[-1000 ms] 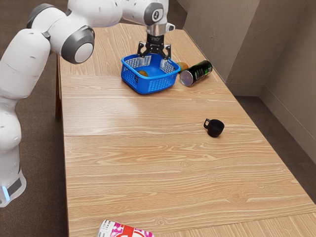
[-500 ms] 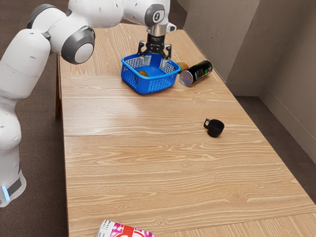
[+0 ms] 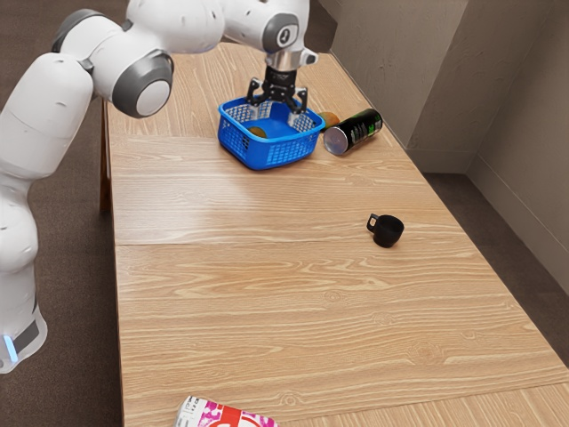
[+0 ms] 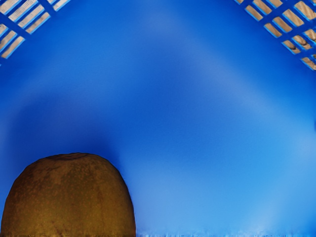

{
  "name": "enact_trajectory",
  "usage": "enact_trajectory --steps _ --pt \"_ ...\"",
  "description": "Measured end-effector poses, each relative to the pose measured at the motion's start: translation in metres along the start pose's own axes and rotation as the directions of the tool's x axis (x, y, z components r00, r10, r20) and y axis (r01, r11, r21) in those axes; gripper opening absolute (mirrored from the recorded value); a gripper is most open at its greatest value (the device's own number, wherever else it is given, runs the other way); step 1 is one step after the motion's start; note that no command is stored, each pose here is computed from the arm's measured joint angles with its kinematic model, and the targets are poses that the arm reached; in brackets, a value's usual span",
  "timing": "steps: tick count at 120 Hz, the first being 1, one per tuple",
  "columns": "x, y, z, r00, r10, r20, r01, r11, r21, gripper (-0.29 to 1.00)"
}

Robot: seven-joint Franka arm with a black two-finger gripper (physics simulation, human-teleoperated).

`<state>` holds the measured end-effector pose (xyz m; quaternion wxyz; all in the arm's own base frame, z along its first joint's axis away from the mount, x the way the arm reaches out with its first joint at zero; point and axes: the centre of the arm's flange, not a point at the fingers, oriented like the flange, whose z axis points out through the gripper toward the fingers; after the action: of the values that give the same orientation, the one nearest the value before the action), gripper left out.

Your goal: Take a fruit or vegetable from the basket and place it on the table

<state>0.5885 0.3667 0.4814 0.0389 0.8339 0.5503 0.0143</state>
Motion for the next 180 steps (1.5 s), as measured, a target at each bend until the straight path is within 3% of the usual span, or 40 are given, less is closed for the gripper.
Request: enact_trajectory --steps 43,180 --pt "-0.009 0.015 0.006 1.000 0.029 0.008 -0.029 1.000 -0.002 0.70" --pt "-0.010 -0.015 0.024 0.998 -0.007 0.064 0.007 1.000 -0.001 0.70"
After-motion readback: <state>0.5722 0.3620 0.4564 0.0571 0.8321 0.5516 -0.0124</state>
